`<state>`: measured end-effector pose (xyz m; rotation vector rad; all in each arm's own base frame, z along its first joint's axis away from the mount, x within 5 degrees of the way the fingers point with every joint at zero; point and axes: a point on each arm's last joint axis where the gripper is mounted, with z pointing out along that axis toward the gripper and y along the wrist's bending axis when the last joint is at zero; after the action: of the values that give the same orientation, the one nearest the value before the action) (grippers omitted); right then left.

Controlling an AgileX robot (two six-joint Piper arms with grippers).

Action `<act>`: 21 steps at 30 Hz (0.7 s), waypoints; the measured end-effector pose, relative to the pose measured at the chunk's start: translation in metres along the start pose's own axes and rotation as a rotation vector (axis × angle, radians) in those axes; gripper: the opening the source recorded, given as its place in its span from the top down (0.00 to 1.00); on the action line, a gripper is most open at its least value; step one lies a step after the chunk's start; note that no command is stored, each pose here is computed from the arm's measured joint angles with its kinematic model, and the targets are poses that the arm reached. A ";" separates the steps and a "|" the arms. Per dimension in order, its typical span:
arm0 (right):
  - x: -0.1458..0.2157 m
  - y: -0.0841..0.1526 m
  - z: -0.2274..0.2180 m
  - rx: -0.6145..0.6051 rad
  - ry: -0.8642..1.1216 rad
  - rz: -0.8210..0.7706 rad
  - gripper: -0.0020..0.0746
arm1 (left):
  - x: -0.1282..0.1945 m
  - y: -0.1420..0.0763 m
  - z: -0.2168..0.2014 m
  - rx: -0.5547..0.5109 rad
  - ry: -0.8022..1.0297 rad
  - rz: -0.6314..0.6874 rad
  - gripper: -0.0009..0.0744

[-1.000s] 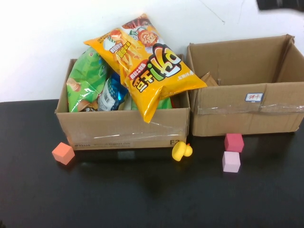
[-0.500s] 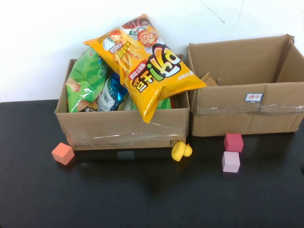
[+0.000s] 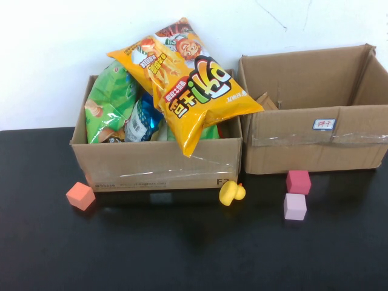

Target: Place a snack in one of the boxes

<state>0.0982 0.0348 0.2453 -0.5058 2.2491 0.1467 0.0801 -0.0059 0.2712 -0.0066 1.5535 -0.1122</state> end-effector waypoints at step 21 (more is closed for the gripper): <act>0.000 0.002 0.001 -0.023 -0.029 -0.075 0.95 | 0.006 0.000 0.000 -0.001 0.018 -0.014 0.99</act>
<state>0.0977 0.0372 0.2448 -0.5956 2.1990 0.1404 0.0807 -0.0059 0.2649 -0.0177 1.5719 -0.1227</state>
